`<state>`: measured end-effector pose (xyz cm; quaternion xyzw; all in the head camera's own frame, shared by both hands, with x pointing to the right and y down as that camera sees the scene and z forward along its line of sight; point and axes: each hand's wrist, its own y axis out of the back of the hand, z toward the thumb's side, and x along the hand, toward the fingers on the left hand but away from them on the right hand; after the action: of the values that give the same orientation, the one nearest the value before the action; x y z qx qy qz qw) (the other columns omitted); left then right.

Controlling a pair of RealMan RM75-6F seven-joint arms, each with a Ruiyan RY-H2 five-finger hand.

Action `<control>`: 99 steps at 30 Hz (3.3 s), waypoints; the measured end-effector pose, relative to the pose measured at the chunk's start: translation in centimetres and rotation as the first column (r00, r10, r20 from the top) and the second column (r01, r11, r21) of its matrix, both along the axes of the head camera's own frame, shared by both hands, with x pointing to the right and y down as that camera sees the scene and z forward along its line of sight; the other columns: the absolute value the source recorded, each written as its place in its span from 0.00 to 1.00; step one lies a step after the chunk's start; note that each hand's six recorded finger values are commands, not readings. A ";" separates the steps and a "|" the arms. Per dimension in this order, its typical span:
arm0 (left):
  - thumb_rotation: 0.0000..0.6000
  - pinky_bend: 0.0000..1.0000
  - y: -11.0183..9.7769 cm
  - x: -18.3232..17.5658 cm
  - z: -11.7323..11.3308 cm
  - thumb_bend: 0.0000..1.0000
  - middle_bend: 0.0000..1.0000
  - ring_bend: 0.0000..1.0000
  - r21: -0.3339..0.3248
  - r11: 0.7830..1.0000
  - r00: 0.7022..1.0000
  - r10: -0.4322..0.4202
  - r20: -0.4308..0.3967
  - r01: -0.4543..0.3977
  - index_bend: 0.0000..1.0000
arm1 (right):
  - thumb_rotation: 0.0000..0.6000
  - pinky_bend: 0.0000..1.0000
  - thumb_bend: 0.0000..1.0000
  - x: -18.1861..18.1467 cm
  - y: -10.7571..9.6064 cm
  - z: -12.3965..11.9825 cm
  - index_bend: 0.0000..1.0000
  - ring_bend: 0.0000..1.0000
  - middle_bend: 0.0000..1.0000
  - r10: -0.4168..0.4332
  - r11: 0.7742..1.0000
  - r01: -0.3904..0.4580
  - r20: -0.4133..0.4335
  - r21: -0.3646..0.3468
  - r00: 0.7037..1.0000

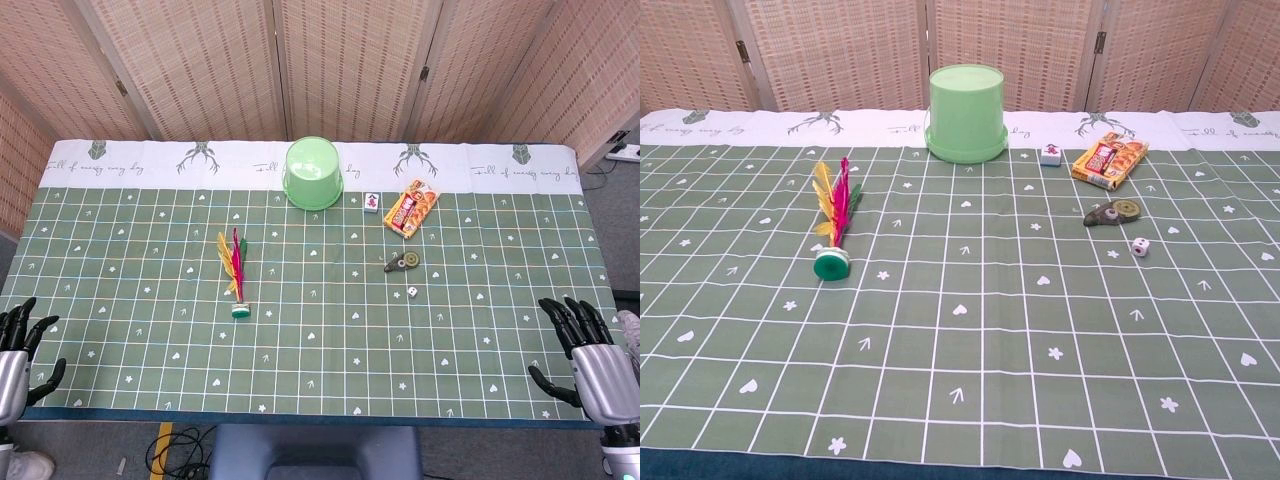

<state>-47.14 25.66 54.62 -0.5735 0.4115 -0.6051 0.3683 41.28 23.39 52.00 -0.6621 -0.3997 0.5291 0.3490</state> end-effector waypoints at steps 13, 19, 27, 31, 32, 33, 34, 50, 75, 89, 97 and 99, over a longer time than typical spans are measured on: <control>1.00 0.09 0.3 0.0 0.2 0.39 0.02 0.03 -0.024 1.000 1.000 -0.007 0.000 0.007 0.23 | 1.00 0.03 0.17 0.0 -0.2 0.1 0.00 0.05 0.14 0.001 1.000 -0.001 0.007 0.016 1.000; 1.00 0.09 0.3 -0.2 0.4 0.39 0.02 0.02 -0.028 1.000 1.000 -0.014 -0.003 0.014 0.23 | 1.00 0.20 0.20 0.0 -1.9 1.1 0.04 0.22 0.23 0.018 1.000 -0.018 0.006 0.019 1.000; 1.00 0.09 0.6 -0.5 0.4 0.39 0.02 0.03 -0.037 0.999 1.000 -0.023 0.000 0.023 0.24 | 1.00 0.76 0.21 -1.8 -5.2 4.4 0.12 0.71 0.60 -0.008 1.000 0.008 0.021 -0.010 1.000; 1.00 0.09 0.7 -0.7 0.3 0.39 0.02 0.02 -0.036 0.999 1.000 -0.028 0.004 0.028 0.24 | 1.00 0.89 0.21 -3.4 -6.6 6.6 0.12 0.82 0.72 -0.052 0.997 0.052 0.001 -0.057 0.999; 1.00 0.09 0.7 -0.7 0.3 0.39 0.02 0.02 -0.037 0.999 1.000 -0.029 0.003 0.029 0.24 | 1.00 0.92 0.21 -4.0 -7.0 7.3 0.12 0.85 0.76 -0.065 0.995 0.064 -0.004 -0.075 0.998; 1.00 0.09 0.7 -0.7 0.3 0.39 0.02 0.02 -0.038 0.999 1.000 -0.029 0.003 0.029 0.23 | 1.00 0.94 0.21 -4.4 -7.2 7.9 0.13 0.88 0.79 -0.074 0.993 0.073 -0.008 -0.090 0.997; 1.00 0.09 0.8 -0.7 0.3 0.39 0.02 0.03 -0.040 0.999 1.000 -0.030 0.004 0.030 0.23 | 1.00 0.95 0.21 -4.8 -7.5 8.5 0.13 0.89 0.80 -0.083 0.991 0.082 -0.011 -0.105 0.996; 1.00 0.09 1.0 -1.1 0.6 0.39 0.02 0.03 -0.051 0.998 0.999 -0.044 0.015 0.045 0.22 | 1.00 1.00 0.21 -11.5 -11.7 17.8 0.33 0.99 0.91 -0.192 0.948 0.160 -0.093 -0.274 0.977; 1.00 0.09 1.3 -2.0 0.4 0.39 0.02 0.03 -0.051 0.997 0.998 -0.063 0.029 0.065 0.20 | 1.00 1.00 0.22 -14.8 -12.3 22.3 0.45 0.99 0.92 -0.253 0.923 0.195 -0.140 -0.333 0.957; 1.00 0.09 1.5 -2.3 0.3 0.39 0.02 0.03 -0.055 0.996 0.997 -0.072 0.028 0.074 0.20 | 1.00 1.00 0.22 -15.9 -12.4 23.1 0.52 1.00 0.93 -0.274 0.917 0.212 -0.145 -0.339 0.951; 1.00 0.09 1.5 -2.3 0.5 0.39 0.02 0.02 -0.061 0.996 0.997 -0.070 0.025 0.071 0.20 | 1.00 1.00 0.24 -15.8 -12.3 23.3 0.57 1.00 0.93 -0.276 0.916 0.210 -0.157 -0.343 0.948; 1.00 0.09 1.5 -2.3 0.5 0.39 0.02 0.02 -0.061 0.996 0.997 -0.070 0.026 0.072 0.20 | 1.00 1.00 0.26 -15.7 -12.4 23.2 0.59 1.00 0.93 -0.277 0.916 0.210 -0.160 -0.342 0.947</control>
<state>-49.42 27.21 55.07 -0.5625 0.4083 -0.6369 0.3335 25.56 10.98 75.23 -0.6966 -0.1843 0.6047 0.3394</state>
